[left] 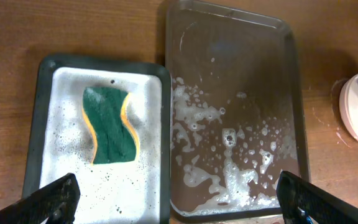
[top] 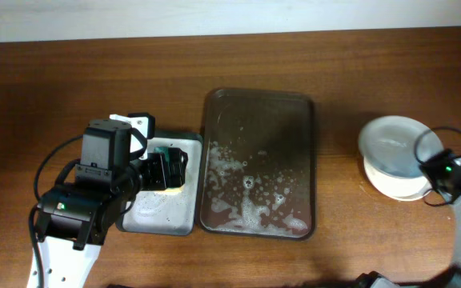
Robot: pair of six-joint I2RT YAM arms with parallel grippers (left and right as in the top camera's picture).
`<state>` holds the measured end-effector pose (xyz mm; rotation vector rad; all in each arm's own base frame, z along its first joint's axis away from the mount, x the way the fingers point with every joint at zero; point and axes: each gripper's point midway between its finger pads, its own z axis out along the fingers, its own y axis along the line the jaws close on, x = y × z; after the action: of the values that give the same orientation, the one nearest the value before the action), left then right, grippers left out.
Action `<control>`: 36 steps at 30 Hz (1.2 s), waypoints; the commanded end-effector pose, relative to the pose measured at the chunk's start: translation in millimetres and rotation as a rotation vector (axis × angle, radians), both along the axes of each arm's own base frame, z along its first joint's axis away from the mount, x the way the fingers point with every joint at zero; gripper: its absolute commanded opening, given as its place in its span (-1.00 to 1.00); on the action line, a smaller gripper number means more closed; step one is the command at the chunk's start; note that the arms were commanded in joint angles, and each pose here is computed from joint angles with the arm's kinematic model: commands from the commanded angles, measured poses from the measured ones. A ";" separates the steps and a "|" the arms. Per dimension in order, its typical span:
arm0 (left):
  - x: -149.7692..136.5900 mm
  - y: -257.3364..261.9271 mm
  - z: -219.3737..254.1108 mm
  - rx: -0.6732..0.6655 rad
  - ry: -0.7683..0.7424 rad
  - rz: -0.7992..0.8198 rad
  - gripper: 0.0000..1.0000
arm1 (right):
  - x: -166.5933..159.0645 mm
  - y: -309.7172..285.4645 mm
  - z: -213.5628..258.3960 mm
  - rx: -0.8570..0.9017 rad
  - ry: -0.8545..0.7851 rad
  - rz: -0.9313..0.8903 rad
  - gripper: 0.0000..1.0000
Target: Clean dirty plates on tray and stack at the side
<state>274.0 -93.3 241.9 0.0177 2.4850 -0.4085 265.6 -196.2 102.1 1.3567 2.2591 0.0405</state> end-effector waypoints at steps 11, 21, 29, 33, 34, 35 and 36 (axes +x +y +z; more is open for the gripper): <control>0.4 -0.5 7.2 -0.002 -0.025 -0.016 0.99 | 21.6 144.0 125.8 0.007 -0.345 0.652 0.72; 0.4 -0.5 7.2 -0.002 -0.025 -0.016 0.99 | -125.8 284.1 226.5 -0.197 -0.800 1.172 0.97; 0.4 -0.5 7.2 -0.002 -0.025 -0.016 0.99 | -89.3 278.1 159.1 -0.696 -0.817 1.419 0.97; 0.4 -0.5 7.2 -0.002 -0.025 -0.016 0.99 | -71.6 278.8 102.0 -0.795 -0.926 1.381 0.97; 0.4 -0.5 7.2 -0.002 -0.025 -0.016 0.99 | -63.8 279.1 91.8 -0.797 -0.929 1.381 0.97; 0.4 -0.5 7.2 -0.002 -0.025 -0.016 0.99 | -57.5 279.3 79.7 -0.799 -0.931 1.380 0.97; 0.4 -0.5 7.2 -0.002 -0.025 -0.016 0.99 | -53.0 279.4 74.5 -0.816 -0.949 1.373 0.97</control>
<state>273.8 -93.4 242.2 0.0182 2.4839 -0.4096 205.1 83.2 192.9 -0.6464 1.5878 0.1693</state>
